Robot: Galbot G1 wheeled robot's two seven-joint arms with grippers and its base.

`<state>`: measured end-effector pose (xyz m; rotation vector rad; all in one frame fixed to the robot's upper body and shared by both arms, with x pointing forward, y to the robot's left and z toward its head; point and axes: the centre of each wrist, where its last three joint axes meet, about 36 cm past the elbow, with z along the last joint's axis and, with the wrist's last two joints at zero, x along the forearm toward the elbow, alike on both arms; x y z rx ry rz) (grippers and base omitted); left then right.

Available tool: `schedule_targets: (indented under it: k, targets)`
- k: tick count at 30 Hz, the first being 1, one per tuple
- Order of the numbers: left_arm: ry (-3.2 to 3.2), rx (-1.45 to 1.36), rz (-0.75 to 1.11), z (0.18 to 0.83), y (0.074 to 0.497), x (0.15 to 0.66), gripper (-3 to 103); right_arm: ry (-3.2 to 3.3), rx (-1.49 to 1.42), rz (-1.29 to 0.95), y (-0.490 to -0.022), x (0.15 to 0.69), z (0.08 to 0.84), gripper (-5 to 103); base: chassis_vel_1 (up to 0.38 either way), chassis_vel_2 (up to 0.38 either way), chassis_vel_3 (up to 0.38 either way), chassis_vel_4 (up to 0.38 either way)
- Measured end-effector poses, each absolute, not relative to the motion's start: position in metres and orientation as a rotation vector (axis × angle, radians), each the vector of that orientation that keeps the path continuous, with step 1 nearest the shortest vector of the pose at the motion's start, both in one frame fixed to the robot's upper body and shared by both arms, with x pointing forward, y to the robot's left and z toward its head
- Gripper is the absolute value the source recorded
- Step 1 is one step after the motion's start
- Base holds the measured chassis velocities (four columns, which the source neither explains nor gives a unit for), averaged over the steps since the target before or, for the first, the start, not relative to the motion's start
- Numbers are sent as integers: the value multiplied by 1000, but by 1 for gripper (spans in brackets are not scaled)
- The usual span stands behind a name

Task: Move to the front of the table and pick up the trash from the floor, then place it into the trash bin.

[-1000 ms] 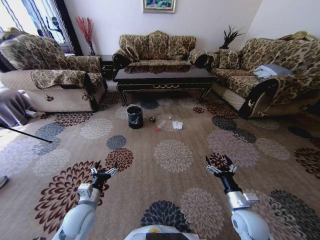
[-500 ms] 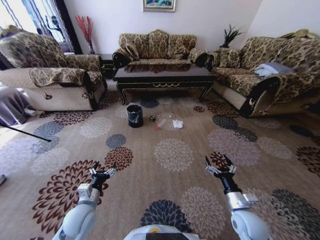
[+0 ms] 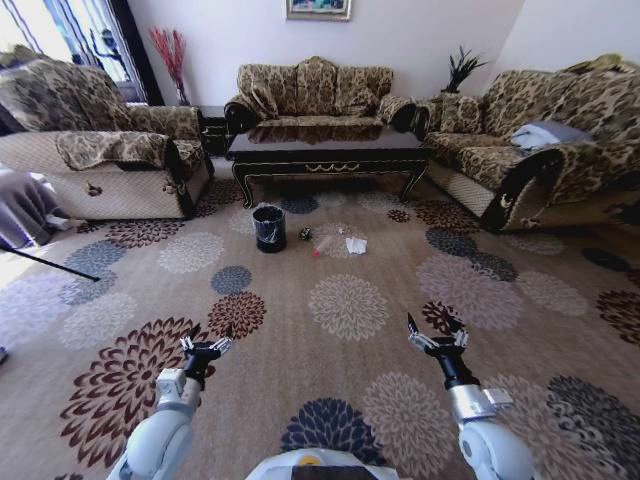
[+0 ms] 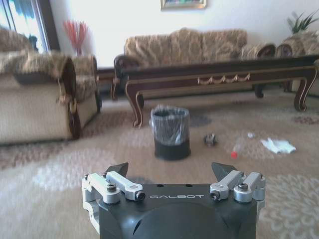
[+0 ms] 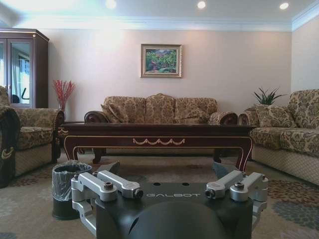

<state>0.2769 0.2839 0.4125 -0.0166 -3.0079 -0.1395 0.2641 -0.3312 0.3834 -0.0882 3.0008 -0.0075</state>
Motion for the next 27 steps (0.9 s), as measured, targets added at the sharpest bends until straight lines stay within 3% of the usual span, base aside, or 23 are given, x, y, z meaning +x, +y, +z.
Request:
schedule_targets:
  k: [3, 6, 27]
  targets:
    - [-3166, -69, -319, 414, 288, 282, 94, 3006, -91, -6, -333, 264, 382, 100, 0, 0, 0, 0]
    - [-3206, -91, -365, 415, 288, 282, 94, 3012, -90, -8, -333, 264, 380, 100, 0, 0, 0, 0]
    - [-3184, -128, -319, 406, 283, 278, 94, 3025, -76, -30, -334, 258, 381, 100, 0, 0, 0, 0]
